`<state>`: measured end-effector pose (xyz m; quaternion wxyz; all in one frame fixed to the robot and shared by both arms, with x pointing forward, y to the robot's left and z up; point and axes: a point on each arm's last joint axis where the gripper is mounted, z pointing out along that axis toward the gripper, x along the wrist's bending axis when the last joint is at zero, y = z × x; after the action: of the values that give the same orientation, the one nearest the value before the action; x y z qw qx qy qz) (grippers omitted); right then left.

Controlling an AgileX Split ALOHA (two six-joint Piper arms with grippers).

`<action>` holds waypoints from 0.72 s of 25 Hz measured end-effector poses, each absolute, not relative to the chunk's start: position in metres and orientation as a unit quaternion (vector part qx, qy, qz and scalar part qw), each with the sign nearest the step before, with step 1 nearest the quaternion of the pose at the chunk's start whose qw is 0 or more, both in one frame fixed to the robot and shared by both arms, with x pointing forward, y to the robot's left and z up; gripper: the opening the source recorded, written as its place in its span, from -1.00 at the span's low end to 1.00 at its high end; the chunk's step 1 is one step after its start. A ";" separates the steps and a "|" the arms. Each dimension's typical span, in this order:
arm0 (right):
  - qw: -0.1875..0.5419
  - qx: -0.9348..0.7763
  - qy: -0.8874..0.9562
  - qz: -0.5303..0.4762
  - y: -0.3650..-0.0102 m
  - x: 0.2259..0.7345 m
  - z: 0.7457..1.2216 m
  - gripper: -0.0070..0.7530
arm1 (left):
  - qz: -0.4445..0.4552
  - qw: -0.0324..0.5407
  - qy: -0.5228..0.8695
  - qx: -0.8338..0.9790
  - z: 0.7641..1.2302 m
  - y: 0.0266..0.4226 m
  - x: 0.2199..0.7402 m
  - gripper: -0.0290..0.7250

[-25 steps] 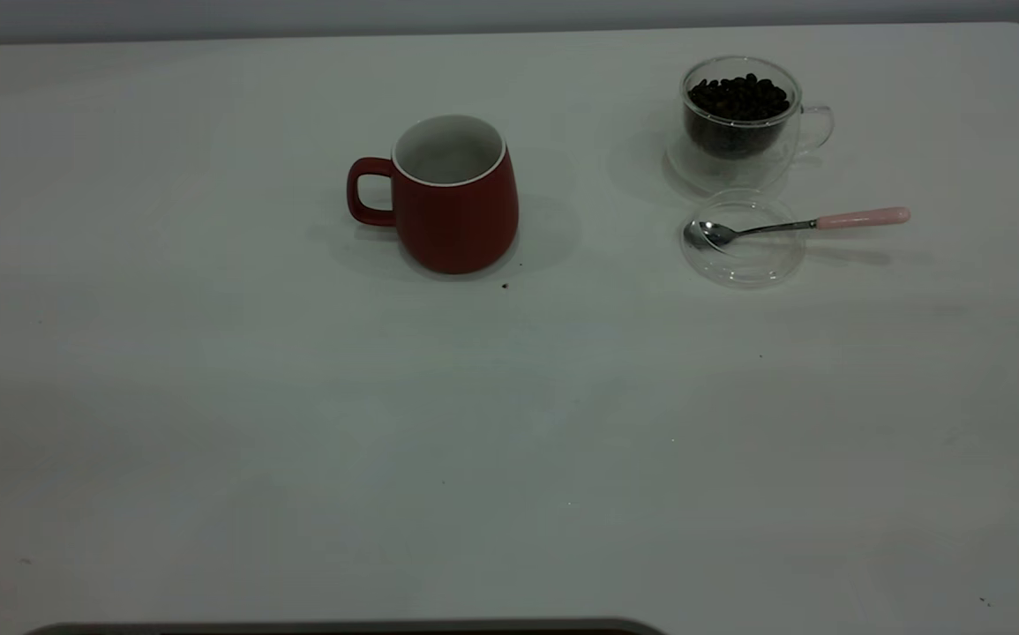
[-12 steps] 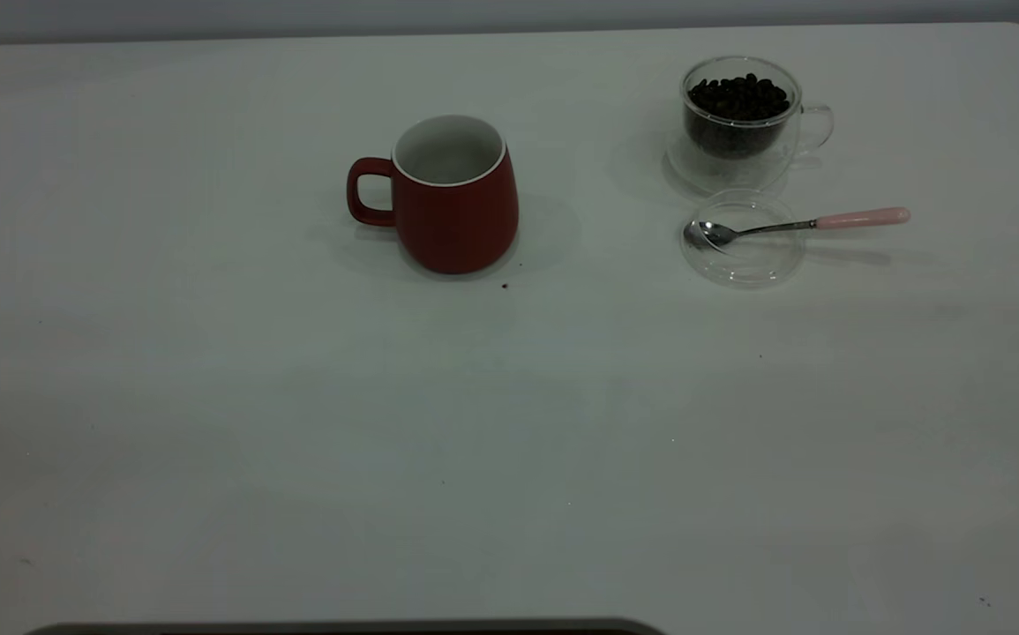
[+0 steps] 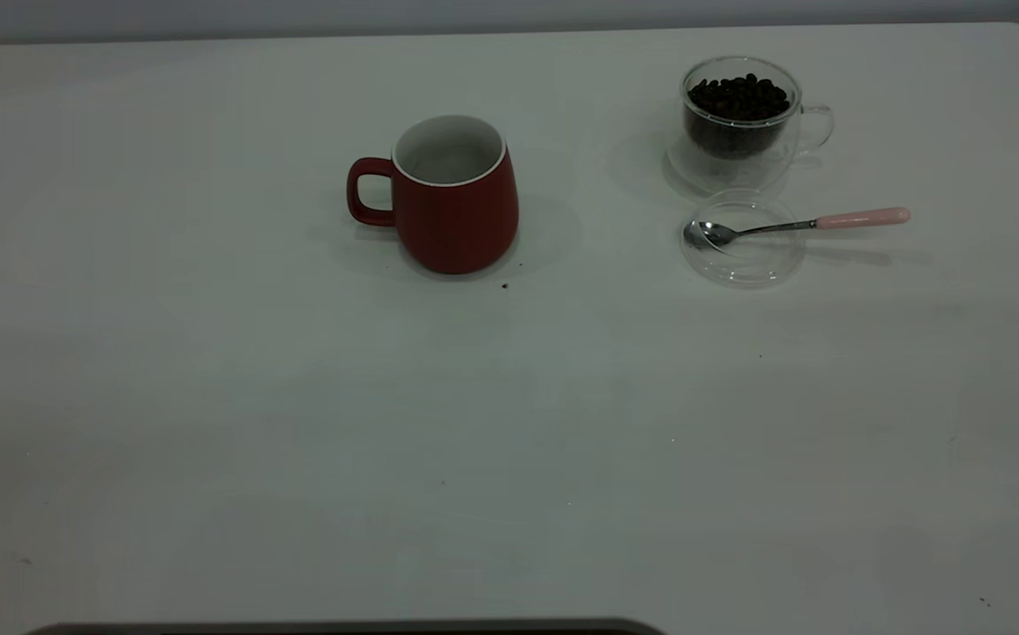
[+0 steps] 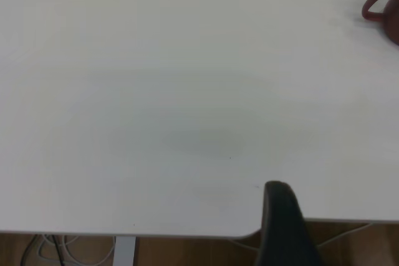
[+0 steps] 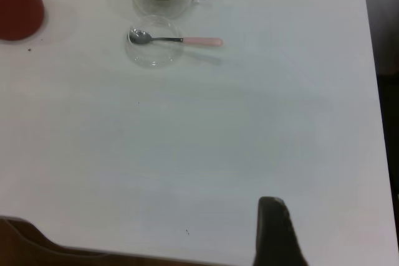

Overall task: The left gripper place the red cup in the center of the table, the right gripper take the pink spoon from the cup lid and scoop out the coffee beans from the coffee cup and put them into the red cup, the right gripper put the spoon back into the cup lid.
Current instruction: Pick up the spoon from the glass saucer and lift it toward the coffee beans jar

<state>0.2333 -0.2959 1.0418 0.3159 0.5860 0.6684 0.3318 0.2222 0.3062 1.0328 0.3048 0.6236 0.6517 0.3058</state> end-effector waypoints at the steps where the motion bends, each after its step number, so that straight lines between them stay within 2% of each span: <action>1: 0.316 0.586 0.668 0.332 -0.296 0.233 1.042 0.34 | 0.306 0.305 0.652 0.624 1.033 0.306 0.222 0.38; 7: 0.299 0.586 0.665 0.355 -0.291 0.234 1.043 0.34 | 0.305 0.304 0.652 0.624 1.033 0.306 0.222 0.38; 11: 0.252 0.609 0.659 0.362 -0.286 0.244 1.044 0.37 | 0.305 0.304 0.652 0.624 1.033 0.306 0.222 0.38; 18: 0.178 0.649 0.673 0.307 -0.281 0.309 1.042 0.72 | 0.305 0.304 0.652 0.624 1.033 0.306 0.222 0.38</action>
<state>0.3092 -0.2815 1.0417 0.1785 0.6491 0.6728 0.3068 0.2221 0.3062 1.0326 0.3043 0.6236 0.6523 0.3051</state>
